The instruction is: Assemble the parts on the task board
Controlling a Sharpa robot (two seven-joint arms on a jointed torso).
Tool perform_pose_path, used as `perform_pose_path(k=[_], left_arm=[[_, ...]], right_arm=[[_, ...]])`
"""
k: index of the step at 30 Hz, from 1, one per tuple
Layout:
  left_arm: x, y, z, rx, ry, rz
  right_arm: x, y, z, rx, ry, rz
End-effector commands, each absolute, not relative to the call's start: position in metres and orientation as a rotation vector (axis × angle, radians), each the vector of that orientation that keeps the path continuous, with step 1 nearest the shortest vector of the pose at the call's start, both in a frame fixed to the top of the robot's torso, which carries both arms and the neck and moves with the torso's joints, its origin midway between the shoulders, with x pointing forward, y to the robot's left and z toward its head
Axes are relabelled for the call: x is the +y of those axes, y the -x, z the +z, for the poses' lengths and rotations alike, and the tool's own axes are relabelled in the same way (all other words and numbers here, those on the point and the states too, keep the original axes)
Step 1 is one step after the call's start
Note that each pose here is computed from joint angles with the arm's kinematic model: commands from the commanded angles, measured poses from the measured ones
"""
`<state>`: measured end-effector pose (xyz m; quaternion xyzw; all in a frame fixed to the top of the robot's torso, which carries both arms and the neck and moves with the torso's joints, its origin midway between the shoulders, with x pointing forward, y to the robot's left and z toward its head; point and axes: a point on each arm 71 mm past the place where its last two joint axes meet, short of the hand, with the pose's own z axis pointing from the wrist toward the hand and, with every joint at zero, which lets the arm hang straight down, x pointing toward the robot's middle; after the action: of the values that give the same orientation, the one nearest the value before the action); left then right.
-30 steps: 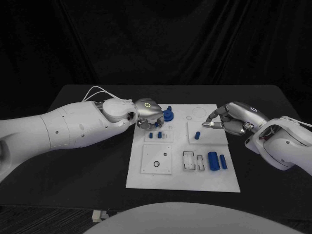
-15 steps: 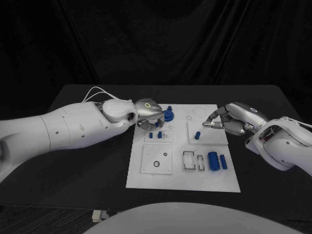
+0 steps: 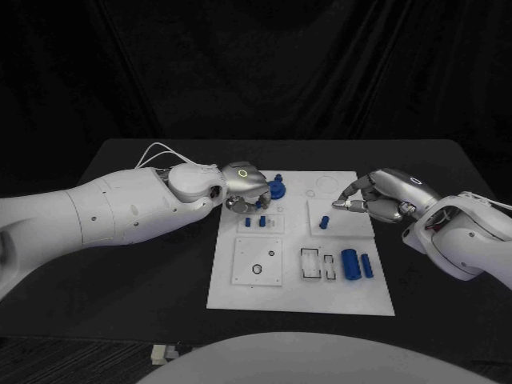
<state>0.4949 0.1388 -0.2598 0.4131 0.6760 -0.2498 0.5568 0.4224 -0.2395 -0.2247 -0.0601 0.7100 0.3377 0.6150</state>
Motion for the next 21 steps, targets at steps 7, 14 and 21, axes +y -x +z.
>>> perform_pose_path(k=[7,14,21], left_arm=[[0.1329,-0.4941,-0.2619,1.613,-0.987,-0.598],[0.1333,-0.4953,-0.2635,1.634,-0.987,-0.584],[0.1341,-0.4954,-0.2638,1.635,-0.986,-0.584]], right_arm=[[-0.2403,-0.4225,-0.227,1.65,0.131,0.765],[-0.2406,-0.4223,-0.227,1.652,0.131,0.765],[-0.2406,-0.4222,-0.2272,1.653,0.131,0.765]])
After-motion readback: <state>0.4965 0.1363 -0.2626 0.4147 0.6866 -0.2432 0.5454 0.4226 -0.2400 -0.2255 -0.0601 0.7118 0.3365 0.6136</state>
